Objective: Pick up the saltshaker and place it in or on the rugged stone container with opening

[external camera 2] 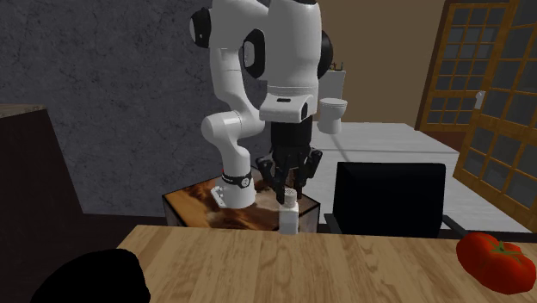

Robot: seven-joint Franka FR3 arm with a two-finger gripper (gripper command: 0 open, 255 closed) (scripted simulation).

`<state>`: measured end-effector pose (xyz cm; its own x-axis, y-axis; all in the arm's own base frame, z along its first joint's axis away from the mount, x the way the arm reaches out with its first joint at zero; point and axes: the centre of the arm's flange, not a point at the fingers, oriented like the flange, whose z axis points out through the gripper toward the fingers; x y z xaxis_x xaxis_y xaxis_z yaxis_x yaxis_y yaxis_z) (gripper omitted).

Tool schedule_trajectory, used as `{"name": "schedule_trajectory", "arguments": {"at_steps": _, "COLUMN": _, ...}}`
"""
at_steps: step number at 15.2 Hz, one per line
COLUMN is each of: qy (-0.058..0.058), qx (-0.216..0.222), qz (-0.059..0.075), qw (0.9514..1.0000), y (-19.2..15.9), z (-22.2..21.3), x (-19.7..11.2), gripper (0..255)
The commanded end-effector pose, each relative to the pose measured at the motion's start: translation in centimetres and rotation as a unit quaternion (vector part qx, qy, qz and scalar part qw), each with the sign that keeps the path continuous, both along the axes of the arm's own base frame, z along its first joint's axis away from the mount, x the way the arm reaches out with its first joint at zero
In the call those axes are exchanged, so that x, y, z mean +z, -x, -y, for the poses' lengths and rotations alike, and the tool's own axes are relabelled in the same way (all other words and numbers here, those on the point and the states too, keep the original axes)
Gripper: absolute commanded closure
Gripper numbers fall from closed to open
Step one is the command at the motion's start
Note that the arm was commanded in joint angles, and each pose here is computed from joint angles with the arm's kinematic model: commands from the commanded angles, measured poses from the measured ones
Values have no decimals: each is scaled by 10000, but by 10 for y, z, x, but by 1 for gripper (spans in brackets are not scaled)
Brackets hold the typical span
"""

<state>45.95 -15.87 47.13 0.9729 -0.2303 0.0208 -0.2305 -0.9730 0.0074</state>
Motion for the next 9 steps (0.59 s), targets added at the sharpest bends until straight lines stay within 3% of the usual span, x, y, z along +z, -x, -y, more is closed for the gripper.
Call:
{"name": "schedule_trajectory", "arguments": {"at_steps": 1, "qy": -1, "qx": 0, "qz": -3, "qw": 10000, "y": -1, "z": 0, "x": 10, "gripper": 255}}
{"name": "schedule_trajectory", "arguments": {"at_steps": 9, "qy": -1, "qx": 0, "qz": -3, "qw": 10000, "y": -1, "z": 0, "x": 53, "gripper": 255}}
